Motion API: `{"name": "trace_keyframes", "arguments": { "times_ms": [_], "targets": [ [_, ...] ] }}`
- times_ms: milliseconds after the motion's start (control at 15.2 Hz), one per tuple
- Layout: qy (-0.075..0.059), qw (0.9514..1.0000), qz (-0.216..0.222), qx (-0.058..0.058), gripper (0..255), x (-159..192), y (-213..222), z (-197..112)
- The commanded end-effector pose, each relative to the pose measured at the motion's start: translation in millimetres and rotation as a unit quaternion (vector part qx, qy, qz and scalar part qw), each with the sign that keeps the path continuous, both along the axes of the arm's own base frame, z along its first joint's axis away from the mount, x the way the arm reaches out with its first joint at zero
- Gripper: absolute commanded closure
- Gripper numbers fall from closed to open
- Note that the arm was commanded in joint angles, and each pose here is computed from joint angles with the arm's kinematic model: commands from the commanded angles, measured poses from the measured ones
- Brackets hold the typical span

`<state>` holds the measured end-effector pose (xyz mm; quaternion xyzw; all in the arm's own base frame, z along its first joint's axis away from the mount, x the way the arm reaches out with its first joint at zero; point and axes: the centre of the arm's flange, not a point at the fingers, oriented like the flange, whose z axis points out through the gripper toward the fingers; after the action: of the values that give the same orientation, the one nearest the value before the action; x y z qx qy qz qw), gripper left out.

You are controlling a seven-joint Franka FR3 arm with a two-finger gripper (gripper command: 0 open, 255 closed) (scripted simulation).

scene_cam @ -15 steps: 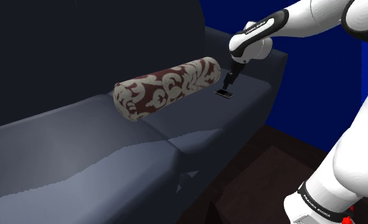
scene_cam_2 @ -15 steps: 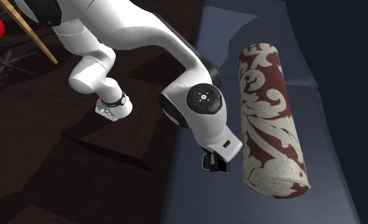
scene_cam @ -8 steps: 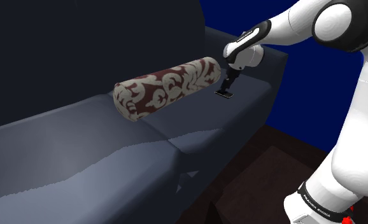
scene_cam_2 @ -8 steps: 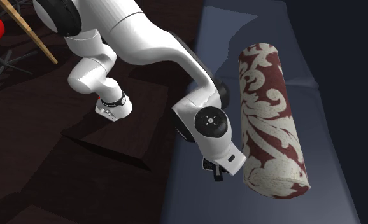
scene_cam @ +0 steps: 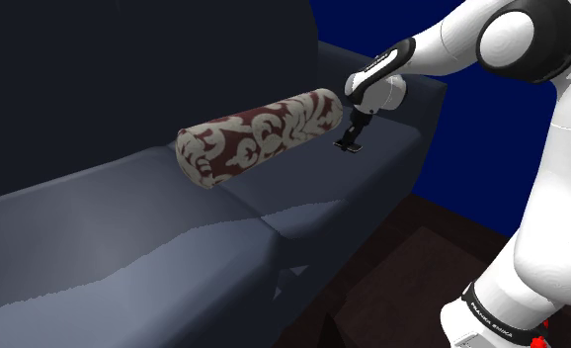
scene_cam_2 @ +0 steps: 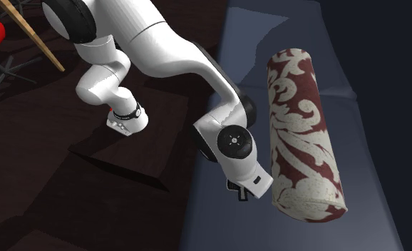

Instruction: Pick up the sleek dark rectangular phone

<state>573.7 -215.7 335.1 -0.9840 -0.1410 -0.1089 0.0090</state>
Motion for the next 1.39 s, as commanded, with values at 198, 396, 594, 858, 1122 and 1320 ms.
{"name": "trace_keyframes", "arguments": {
  "times_ms": [198,396,594,858,1122,1320],
  "targets": [
    [0.001,1.0000,0.000,0.000,255,-0.4,0.0,-1.0],
    [0.001,1.0000,0.000,0.000,255,0.0,0.5,4.4],
    [0.001,1.0000,0.000,0.000,255,0.1,0.5,20.2],
    [0.001,1.0000,0.000,0.000,255,0.1,0.5,41.4],
    [0.001,1.0000,0.000,0.000,255,0.1,0.5,62.5],
    [0.001,1.0000,0.000,0.000,255,0.1,0.5,78.3]
  ]
}}
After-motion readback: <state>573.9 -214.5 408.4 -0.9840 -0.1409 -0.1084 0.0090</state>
